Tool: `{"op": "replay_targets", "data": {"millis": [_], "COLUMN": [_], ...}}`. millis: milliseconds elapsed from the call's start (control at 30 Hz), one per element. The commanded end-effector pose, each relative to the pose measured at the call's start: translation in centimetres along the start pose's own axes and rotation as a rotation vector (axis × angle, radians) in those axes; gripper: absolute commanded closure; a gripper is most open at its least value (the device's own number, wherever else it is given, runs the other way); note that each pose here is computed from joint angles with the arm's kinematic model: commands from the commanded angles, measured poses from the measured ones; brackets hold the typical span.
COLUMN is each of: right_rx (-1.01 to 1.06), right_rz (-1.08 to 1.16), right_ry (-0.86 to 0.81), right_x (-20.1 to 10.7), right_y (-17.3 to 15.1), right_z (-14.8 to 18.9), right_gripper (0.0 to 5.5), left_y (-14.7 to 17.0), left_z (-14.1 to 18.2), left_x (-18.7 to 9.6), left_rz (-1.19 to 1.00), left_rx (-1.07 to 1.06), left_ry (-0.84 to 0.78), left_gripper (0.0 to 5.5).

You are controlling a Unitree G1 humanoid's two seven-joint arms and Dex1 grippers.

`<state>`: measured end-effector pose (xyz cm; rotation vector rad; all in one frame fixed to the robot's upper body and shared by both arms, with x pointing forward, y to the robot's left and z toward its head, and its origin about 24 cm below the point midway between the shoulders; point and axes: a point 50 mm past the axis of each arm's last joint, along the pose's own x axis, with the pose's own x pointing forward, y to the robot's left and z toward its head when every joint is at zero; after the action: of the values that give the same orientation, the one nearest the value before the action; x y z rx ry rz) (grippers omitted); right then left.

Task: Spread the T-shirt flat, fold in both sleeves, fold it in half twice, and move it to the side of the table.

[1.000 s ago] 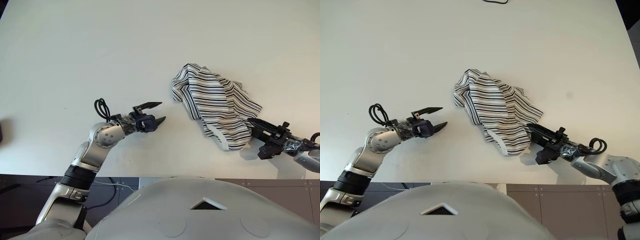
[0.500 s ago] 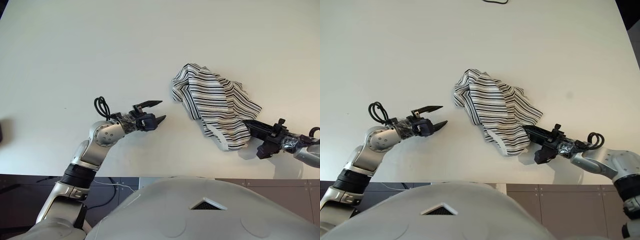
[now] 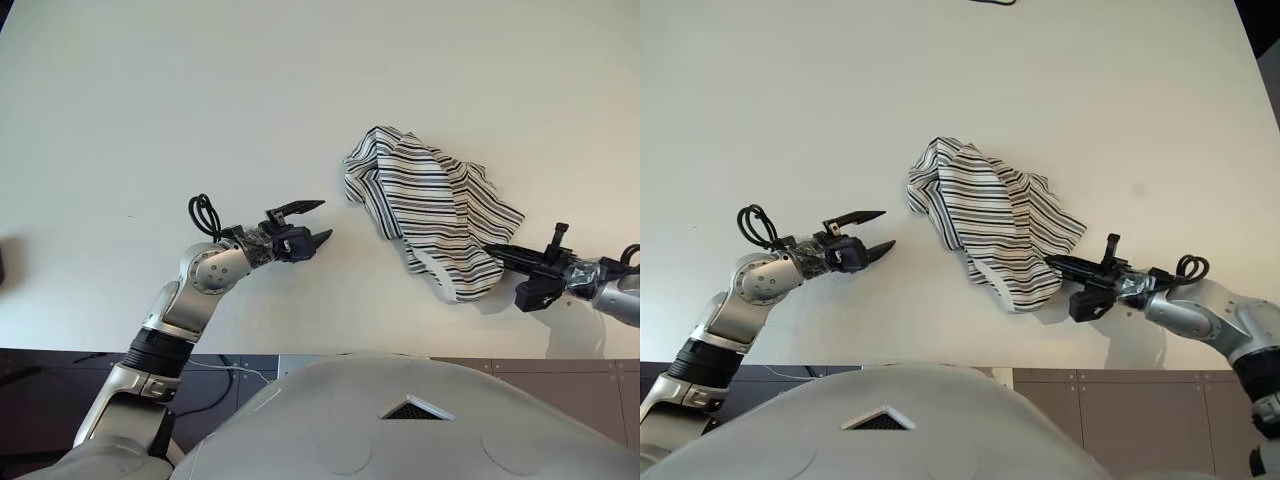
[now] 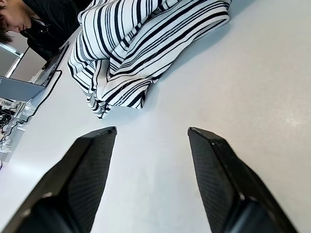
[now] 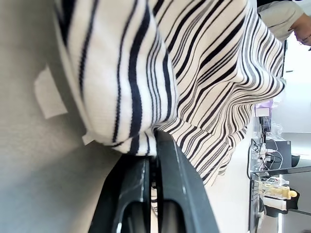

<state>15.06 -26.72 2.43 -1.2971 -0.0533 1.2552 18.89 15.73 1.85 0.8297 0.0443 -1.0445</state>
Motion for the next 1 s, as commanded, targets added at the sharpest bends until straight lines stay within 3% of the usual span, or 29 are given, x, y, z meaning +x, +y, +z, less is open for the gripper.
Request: {"op": "replay_targets", "data": {"millis": [33,167,300,367,433,500,600,667,800,1000], "right_rx": [0.065,0.188,0.384,0.461,0.549,0.680,0.700,0.585,0.369,0.179], "right_rz": [0.224,0.222,0.071,-0.029,-0.113,-0.188,-0.126,-0.004,0.128,0.263], "right_ry": [0.013,-0.035,-0.199,-0.258,-0.210,-0.003,0.284,0.374,0.410,0.579], "right_x": [-0.5,-0.8,-0.4,-1.0,-1.7,-2.7,-4.3,-4.5,-3.7,-5.6], "right_y": [0.3,-3.6,-11.1,-14.8,-17.0,-17.0,-13.5,-11.3,-9.7,-7.1], "right_z": [0.7,2.4,5.0,5.3,3.6,-0.9,-5.8,-6.6,-6.6,-9.0], "right_gripper": [5.36,5.36,5.36,5.36,5.36,5.36,5.36,5.36,5.36,5.36], "left_y": [-0.1,0.0,0.4,0.5,0.5,0.5,0.8,1.3,1.4,0.9], "left_z": [-0.1,-0.2,-0.3,-0.2,0.0,0.3,1.4,2.8,5.3,5.4], "left_x": [0.1,0.1,0.5,0.7,0.8,0.8,1.4,2.1,3.8,5.2], "left_rz": [0.005,0.023,0.057,0.071,0.081,0.089,0.094,0.094,0.064,-0.006], "left_rx": [-0.008,-0.023,-0.038,-0.037,-0.036,-0.035,-0.029,-0.051,-0.073,-0.005], "left_ry": [0.013,0.020,0.027,0.027,0.027,0.026,-0.011,-0.068,-0.156,-0.164], "left_gripper": [2.75,2.75,2.75,2.75,2.75,2.75,2.75,2.75,2.75,2.75]}}
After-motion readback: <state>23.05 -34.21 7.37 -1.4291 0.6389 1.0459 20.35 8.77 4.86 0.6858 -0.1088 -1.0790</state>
